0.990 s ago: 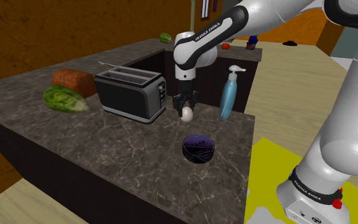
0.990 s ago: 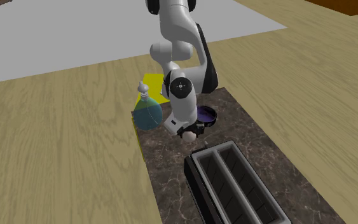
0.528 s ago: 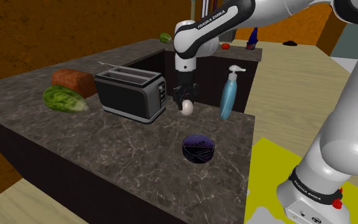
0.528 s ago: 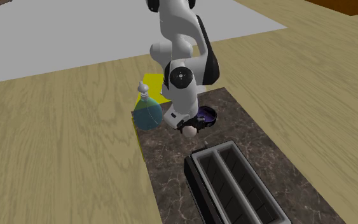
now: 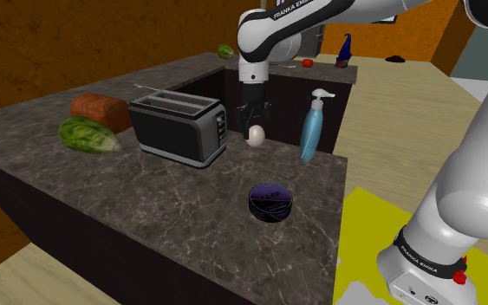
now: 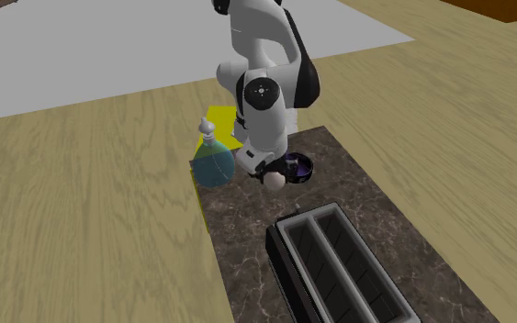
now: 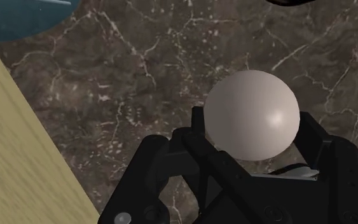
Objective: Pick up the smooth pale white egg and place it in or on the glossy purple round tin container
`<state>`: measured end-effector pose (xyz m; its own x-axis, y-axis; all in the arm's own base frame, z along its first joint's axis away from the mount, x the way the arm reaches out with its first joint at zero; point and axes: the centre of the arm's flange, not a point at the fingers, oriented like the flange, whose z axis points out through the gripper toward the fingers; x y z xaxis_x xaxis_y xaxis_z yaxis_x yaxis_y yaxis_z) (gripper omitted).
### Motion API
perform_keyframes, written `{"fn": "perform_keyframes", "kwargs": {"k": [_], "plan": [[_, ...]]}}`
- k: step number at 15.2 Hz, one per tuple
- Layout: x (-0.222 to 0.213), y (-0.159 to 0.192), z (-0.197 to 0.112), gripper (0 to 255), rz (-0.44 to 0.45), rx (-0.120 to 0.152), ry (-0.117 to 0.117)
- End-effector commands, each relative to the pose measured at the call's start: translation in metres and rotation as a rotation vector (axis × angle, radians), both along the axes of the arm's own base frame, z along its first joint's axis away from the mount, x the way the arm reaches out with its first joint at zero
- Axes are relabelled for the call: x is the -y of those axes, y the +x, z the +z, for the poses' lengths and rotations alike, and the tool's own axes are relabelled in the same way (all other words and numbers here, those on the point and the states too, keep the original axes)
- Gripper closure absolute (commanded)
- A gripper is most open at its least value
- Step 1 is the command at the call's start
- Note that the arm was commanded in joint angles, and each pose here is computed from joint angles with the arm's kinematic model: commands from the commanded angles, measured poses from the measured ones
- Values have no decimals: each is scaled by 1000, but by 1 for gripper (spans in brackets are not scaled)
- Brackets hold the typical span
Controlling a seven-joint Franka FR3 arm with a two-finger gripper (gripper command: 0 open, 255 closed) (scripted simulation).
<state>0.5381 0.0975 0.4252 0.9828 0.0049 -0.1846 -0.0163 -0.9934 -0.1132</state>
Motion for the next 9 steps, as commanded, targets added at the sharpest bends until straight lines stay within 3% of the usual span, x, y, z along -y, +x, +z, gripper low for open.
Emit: {"fn": "perform_keyframes", "kwargs": {"k": [1,5,9], "plan": [[0,0,11,255,0,0,0],[0,0,27,255,0,0,0],[-25,-47,29,255,0,0,0]]}}
